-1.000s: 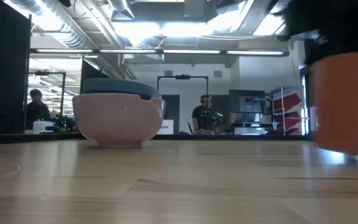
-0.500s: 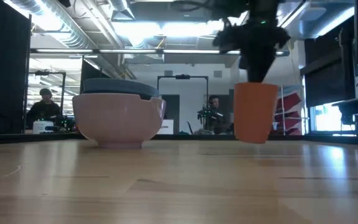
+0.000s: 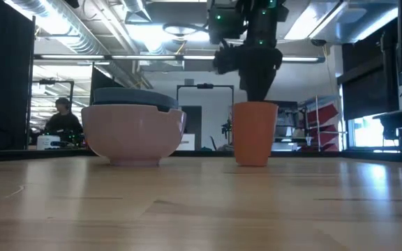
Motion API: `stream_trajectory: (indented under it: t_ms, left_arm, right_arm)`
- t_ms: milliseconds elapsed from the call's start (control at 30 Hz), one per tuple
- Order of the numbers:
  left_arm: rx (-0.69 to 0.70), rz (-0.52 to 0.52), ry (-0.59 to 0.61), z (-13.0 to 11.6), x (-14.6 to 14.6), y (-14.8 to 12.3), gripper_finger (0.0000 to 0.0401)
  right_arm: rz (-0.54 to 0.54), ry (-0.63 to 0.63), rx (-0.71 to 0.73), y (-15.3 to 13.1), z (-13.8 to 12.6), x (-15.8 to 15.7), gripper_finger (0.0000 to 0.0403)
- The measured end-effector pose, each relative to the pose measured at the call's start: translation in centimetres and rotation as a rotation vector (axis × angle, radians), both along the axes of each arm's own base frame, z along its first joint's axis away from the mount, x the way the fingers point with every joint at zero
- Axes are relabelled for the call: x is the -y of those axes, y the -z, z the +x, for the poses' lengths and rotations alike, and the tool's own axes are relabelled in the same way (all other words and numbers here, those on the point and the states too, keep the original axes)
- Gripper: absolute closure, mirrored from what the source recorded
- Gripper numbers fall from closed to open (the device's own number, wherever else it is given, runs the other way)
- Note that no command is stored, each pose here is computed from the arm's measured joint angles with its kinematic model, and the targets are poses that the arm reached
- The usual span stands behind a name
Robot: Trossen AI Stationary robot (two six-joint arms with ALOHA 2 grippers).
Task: Nest bowls inside each other
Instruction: Move the orange cup on the right of stacked of bowls, then stack the green cup on top of the orange cup
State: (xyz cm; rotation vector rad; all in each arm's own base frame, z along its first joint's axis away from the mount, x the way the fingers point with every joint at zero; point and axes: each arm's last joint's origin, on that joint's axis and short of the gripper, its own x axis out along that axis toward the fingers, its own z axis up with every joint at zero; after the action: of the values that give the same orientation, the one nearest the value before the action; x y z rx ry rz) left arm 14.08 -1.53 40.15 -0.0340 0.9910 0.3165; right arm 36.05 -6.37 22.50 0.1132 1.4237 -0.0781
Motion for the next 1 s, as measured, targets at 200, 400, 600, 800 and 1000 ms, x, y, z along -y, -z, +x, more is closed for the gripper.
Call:
stream_trajectory:
  t_ms: [200, 400, 600, 800, 1000]
  left_arm:
    - [0.000, 0.000, 0.000, 0.0, 0.0, 0.0, 0.0267]
    - [0.000, 0.000, -0.001, 0.0, 0.0, 0.0, 0.0267]
    - [0.001, 0.000, -0.001, 0.0, 0.0, 0.0, 0.0267]
    - [0.000, 0.001, 0.002, 0.0, 0.0, 0.0, 0.0267]
    - [-0.007, -0.036, 0.025, 0.0, 0.1, 0.0, 0.0267]
  right_arm:
    - [0.000, -0.004, 0.008, 0.0, 0.2, 0.0, 0.0397]
    - [-0.001, -0.009, 0.016, 0.0, 0.4, 0.0, 0.0391]
    - [0.004, -0.012, 0.015, 0.0, 0.4, 0.0, 0.0360]
    - [0.022, -0.016, 0.010, -0.9, 0.4, -0.1, 0.0312]
    - [0.026, -0.058, 0.022, -4.8, 0.5, -0.5, 0.0279]
